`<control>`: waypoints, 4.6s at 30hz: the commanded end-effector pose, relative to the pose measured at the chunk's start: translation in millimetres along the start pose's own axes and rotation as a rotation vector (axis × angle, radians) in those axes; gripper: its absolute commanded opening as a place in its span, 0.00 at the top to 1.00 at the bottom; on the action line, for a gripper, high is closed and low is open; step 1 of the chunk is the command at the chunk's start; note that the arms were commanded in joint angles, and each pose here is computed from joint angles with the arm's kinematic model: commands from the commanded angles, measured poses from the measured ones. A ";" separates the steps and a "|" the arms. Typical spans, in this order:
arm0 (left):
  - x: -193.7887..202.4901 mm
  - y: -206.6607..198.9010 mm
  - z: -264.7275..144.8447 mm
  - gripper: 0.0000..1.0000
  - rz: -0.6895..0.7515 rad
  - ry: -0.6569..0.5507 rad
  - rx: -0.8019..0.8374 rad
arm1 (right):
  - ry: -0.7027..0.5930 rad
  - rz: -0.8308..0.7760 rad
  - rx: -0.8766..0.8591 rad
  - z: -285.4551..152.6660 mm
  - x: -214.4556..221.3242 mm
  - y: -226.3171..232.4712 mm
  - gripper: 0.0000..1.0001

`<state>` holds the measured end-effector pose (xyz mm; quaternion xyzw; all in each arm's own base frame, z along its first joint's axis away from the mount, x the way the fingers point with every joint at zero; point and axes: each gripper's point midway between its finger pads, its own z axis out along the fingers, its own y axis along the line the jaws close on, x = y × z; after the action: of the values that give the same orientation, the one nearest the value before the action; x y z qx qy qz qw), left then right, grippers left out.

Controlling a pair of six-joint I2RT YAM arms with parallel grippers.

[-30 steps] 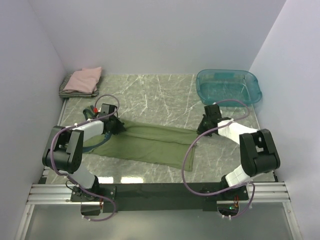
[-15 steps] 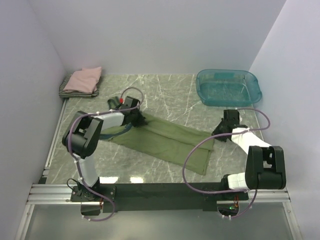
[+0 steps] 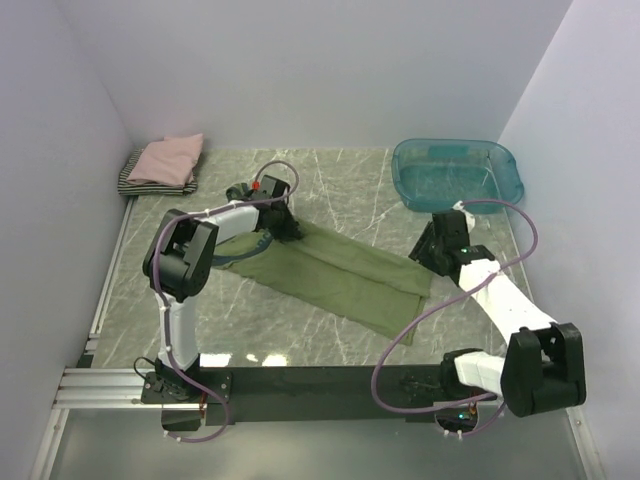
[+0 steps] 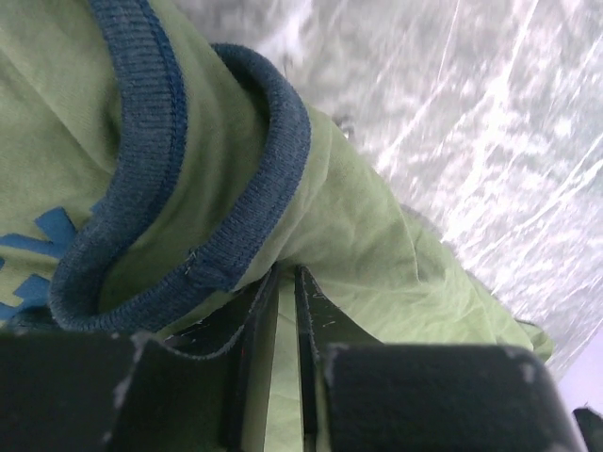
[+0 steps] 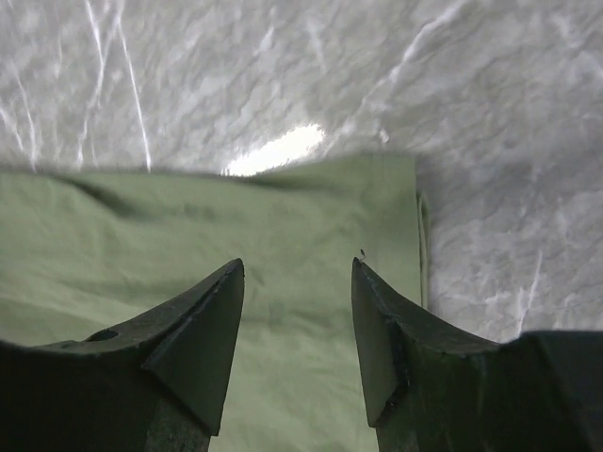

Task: Fold and stack the tank tops
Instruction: Fold the tank top

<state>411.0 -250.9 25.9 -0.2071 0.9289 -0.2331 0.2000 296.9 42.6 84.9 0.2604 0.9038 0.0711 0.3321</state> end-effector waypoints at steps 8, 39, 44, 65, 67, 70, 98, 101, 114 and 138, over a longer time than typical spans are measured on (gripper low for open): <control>-14.7 7.8 15.7 0.82 0.055 0.038 -0.065 | 0.221 -0.181 0.071 21.1 73.8 13.9 0.48; 15.7 -40.9 66.6 0.73 0.425 0.279 0.066 | 0.405 -0.365 -0.356 -69.5 258.4 181.3 0.50; 10.7 -38.9 62.6 0.71 0.423 0.288 0.099 | 0.274 -0.444 -0.380 -96.7 214.9 187.6 0.44; 25.4 -16.3 50.2 0.65 0.544 0.387 0.071 | 0.221 -0.689 -0.066 -56.0 188.5 75.6 0.28; 22.8 -14.6 50.5 0.64 0.535 0.380 0.064 | 0.252 -0.684 -0.103 -51.6 199.6 83.1 0.30; 21.5 -14.6 47.9 0.61 0.538 0.376 0.075 | 0.300 -0.701 -0.104 -43.2 215.6 86.9 0.35; -26.8 -40.0 24.5 0.41 0.445 0.178 0.117 | 0.582 -0.789 -0.325 -107.5 308.6 167.7 0.44; -64.3 -56.2 -6.2 0.36 0.368 0.038 0.103 | 0.473 -0.775 -0.349 -114.8 282.2 179.5 0.43; -156.4 -38.3 -90.3 0.36 0.042 -0.373 -0.101 | 0.194 -0.607 -0.267 -90.6 142.4 161.4 0.36; -143.0 43.2 21.3 0.36 0.100 -0.256 -0.381 | 0.472 -0.821 -0.204 -64.4 295.8 125.0 0.38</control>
<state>516.4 -152.7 32.1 -0.2476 0.9275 -0.0155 0.2797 139.8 293.5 14.1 -0.1757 0.9667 0.0654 0.1740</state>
